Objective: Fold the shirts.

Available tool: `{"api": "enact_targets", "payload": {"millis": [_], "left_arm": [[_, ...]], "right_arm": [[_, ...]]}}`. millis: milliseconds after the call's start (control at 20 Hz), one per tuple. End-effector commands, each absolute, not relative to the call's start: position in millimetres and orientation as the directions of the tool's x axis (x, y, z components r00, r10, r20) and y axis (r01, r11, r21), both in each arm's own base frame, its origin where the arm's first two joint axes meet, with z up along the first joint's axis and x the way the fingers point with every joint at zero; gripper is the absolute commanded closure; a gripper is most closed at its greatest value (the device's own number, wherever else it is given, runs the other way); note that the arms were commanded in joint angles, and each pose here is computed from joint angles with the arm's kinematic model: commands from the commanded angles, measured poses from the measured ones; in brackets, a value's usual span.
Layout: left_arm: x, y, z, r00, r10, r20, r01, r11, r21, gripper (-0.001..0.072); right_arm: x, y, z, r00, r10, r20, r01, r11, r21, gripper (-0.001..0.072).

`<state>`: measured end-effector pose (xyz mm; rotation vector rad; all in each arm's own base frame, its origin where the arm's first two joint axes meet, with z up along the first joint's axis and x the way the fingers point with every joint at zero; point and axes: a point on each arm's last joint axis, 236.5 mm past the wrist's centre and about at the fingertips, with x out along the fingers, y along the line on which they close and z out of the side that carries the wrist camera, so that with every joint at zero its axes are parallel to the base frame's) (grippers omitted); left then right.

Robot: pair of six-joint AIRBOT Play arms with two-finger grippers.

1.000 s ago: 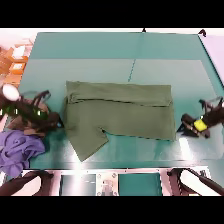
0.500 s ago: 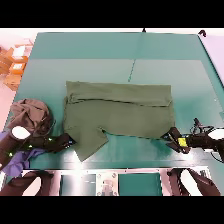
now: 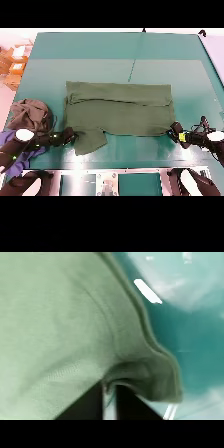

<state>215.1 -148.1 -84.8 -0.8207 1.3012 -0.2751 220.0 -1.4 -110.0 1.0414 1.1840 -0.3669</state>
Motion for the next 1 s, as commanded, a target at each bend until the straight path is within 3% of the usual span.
{"api": "enact_targets", "payload": {"millis": [0,250,450,600,750,950], "left_arm": [[225,-150,-69,0.283,-0.613,-0.738,-0.186,0.719,-0.669,0.0685],[213,-129,-40,0.143,-0.522,-0.841,-0.07,0.842,-0.535,0.0685],[201,-122,-5,0.136,-0.494,-0.859,-0.028,0.864,-0.502,0.0685],[195,-121,14,0.129,-0.491,-0.862,-0.012,0.868,-0.496,0.0686],[221,-121,44,0.222,-0.491,-0.842,0.03,0.867,-0.498,0.0686],[279,-121,67,0.296,-0.486,-0.822,0.076,0.87,-0.487,0.0686]], "right_arm": [[218,7,-107,0.377,0.301,-0.876,0.692,0.537,0.482,0.0695],[209,4,-84,0.28,0.321,-0.905,0.624,0.655,0.426,0.0697],[194,-13,-56,0.163,0.274,-0.948,0.615,0.723,0.315,0.0697],[187,-10,-45,0.12,0.294,-0.948,0.607,0.734,0.305,0.0697],[212,-19,-18,0.205,0.266,-0.942,0.581,0.741,0.336,0.0697],[270,-20,18,0.37,0.301,-0.879,0.518,0.718,0.464,0.0696]]}}
